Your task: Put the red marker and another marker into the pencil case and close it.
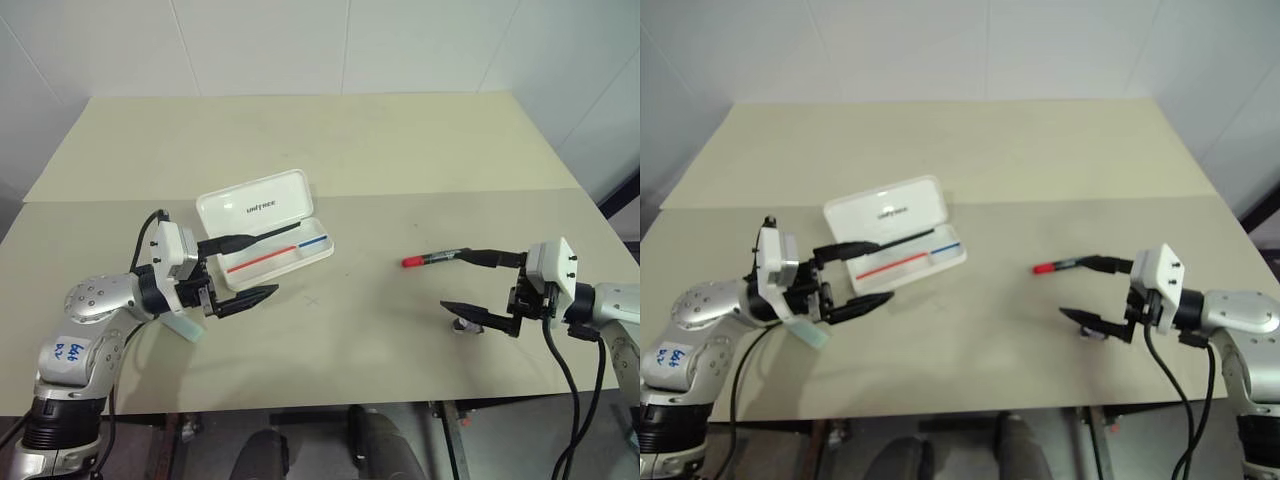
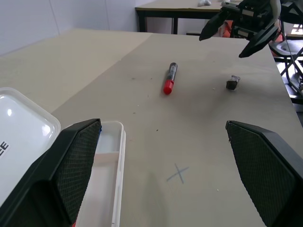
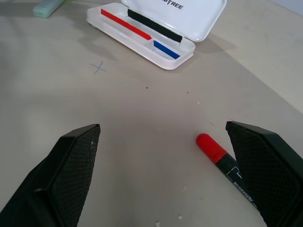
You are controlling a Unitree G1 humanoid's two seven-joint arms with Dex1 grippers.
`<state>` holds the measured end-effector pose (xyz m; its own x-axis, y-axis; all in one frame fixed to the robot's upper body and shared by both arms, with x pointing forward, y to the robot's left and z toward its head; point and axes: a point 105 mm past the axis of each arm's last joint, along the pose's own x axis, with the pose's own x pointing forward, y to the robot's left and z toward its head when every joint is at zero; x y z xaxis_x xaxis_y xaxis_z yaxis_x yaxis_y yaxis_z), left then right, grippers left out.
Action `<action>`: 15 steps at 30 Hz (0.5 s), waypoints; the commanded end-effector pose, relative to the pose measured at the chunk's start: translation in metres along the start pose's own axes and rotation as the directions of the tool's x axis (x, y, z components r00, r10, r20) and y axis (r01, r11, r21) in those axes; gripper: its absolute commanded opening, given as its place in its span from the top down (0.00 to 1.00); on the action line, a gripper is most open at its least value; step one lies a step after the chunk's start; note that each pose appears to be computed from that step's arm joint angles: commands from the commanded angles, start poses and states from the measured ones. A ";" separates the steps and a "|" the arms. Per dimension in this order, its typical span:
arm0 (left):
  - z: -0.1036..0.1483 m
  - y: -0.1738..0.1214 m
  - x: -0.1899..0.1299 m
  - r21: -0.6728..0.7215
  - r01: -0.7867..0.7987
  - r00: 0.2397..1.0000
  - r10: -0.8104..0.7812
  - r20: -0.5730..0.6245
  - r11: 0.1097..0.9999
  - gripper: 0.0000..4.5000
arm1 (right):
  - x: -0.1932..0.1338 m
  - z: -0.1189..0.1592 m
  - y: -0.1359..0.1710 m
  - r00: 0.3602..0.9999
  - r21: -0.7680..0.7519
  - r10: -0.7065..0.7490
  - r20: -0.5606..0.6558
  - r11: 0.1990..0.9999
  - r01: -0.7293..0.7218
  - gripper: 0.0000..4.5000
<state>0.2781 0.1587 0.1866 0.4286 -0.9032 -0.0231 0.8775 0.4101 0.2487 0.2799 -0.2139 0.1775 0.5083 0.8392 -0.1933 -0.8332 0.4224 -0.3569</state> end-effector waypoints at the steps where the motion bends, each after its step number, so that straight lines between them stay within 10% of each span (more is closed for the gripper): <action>1: 0.008 0.002 -0.004 0.031 -0.004 1.000 0.004 -0.003 0.999 0.01 | 0.000 0.015 -0.008 1.000 -0.069 -0.007 0.021 0.998 0.008 0.00; 15: 0.004 0.004 -0.017 0.051 -0.017 0.998 0.020 -0.063 0.999 0.01 | 0.022 0.025 -0.005 0.993 -0.071 0.057 0.100 0.996 -0.050 0.00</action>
<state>0.2756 0.1695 0.1856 0.4410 -0.8942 -0.0766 0.8753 0.4097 0.2568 0.2932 -0.1966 0.1884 0.4633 0.8732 -0.1516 -0.8426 0.3809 -0.3808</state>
